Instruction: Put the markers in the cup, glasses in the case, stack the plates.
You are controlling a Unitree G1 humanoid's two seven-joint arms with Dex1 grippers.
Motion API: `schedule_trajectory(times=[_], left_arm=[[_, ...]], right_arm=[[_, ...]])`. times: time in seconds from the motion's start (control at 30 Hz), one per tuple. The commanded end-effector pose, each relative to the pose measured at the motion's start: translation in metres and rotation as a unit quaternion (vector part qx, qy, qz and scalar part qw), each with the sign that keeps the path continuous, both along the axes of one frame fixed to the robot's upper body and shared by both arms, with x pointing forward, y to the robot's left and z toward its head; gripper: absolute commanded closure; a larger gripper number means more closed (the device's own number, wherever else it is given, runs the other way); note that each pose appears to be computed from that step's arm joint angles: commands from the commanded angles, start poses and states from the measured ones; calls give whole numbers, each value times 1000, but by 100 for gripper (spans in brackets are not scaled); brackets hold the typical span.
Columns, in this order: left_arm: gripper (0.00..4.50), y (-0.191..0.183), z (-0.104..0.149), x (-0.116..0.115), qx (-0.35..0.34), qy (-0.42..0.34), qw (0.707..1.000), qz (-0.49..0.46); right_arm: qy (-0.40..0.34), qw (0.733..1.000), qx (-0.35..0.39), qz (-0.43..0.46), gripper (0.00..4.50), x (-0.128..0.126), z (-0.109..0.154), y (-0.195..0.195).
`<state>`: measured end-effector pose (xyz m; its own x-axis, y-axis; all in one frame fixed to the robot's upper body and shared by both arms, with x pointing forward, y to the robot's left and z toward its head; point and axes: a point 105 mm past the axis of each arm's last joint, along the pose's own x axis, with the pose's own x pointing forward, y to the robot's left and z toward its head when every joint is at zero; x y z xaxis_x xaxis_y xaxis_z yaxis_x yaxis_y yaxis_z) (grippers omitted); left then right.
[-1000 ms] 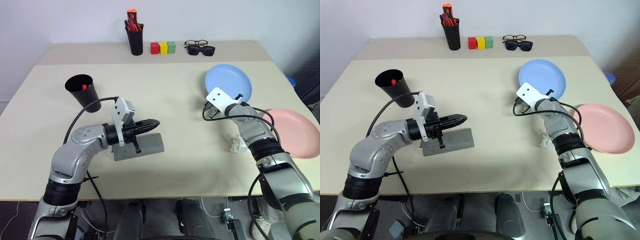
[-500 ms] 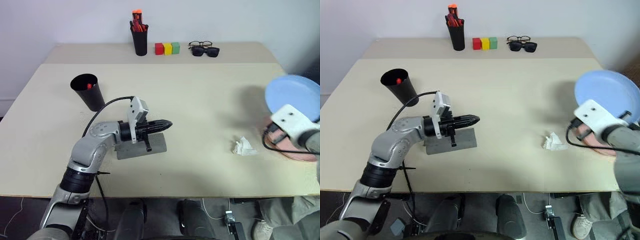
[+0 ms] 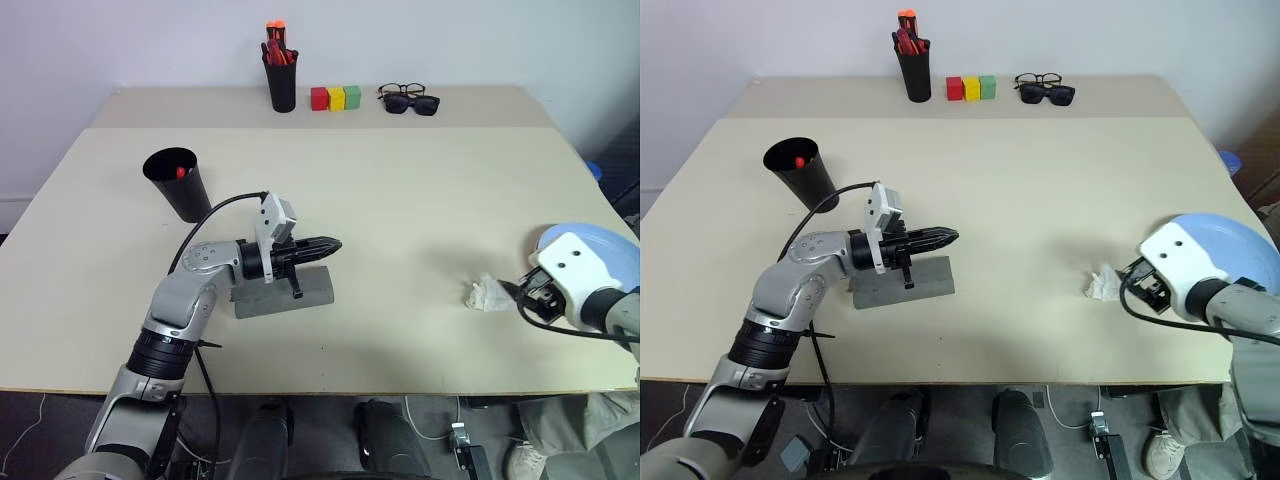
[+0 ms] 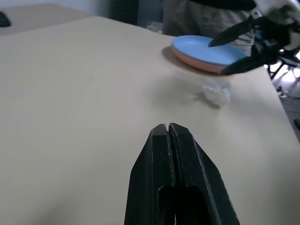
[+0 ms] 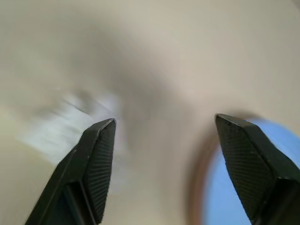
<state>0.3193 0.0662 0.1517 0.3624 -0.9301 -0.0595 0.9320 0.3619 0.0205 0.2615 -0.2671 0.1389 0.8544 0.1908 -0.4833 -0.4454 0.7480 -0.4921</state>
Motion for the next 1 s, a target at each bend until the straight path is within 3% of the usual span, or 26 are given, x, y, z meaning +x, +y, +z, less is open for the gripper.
schedule_trajectory(times=[0.03, 0.13, 0.2, 0.3, 0.4, 0.43, 0.57, 0.7, 0.83, 0.93, 1.0], left_arm=[[450, 8, 13, -1, -8, -31, 999, 14], [450, 11, 13, -2, -8, -28, 999, 18], [450, 13, 12, -3, -7, -26, 999, 20], [450, 14, 11, -4, -6, -27, 999, 21], [450, 17, 11, -2, -4, -29, 999, 27], [450, 17, 10, -1, -3, -28, 999, 31], [450, 23, 11, 8, -8, -28, 998, 63], [450, 39, 14, 14, -18, -29, 994, 101], [450, 51, 16, 13, -14, -40, 991, 128], [450, 63, 16, 12, -7, -45, 987, 155], [450, 71, 19, 11, -8, -50, 984, 173]], right_arm=[[8, 1000, 12, -14, 103, 4, -10, 3], [30, 999, 17, -37, 103, 5, -23, -1], [45, 997, 23, -54, 154, 4, -29, -6], [46, 997, 19, -63, 271, 4, -29, -10], [12, 997, 15, -72, 428, 7, -13, -14], [0, 997, 9, -79, 440, 8, -7, -18], [-51, 989, -33, -137, 440, 14, 19, -46], [-116, 963, -68, -235, 440, 22, 49, -88], [-96, 952, -108, -268, 440, 27, 40, -112], [-94, 948, -109, -284, 364, 33, 35, -121], [-106, 944, -120, -287, 272, 41, 38, -122]])
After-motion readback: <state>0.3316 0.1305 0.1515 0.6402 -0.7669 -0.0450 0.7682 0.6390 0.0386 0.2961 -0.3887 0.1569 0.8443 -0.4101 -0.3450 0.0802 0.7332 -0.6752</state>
